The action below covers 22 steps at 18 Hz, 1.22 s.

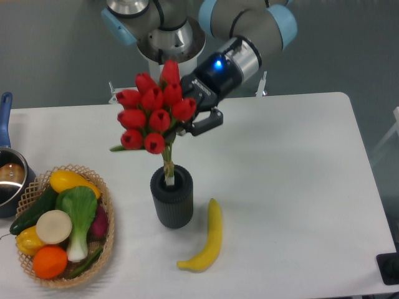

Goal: Pick up the flowers from the vase
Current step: 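Lift the gripped tulips straight up out of the black vase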

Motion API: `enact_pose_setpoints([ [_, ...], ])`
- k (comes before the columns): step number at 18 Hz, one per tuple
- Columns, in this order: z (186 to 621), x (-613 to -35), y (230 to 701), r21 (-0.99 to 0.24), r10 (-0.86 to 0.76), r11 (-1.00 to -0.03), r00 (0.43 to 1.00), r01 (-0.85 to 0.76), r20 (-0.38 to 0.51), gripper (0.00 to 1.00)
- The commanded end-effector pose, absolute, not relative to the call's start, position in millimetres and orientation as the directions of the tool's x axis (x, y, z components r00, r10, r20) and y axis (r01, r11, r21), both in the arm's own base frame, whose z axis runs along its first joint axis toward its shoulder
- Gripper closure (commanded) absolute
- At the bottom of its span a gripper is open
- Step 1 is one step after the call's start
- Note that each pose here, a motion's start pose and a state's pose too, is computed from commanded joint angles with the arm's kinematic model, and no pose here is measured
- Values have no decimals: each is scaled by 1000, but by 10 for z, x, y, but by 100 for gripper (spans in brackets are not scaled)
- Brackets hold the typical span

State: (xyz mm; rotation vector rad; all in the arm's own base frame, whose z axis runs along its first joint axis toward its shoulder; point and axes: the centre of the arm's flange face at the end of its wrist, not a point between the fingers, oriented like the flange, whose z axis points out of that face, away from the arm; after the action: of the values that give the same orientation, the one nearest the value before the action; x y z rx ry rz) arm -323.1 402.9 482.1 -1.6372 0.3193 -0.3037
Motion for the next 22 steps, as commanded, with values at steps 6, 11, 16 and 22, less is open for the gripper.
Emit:
enact_pose_setpoints([
  [6,5339,-3190,4018,-996,-375,-88,926,4,36,47],
  [11,5385,-3435,3864,-995,-323,-93,945,21,50,47],
  [16,5310,-4042,3623,-993,-230,-108,971,42,66,47],
  [22,5223,-4471,3523,-993,-186,-112,980,49,69,47],
])
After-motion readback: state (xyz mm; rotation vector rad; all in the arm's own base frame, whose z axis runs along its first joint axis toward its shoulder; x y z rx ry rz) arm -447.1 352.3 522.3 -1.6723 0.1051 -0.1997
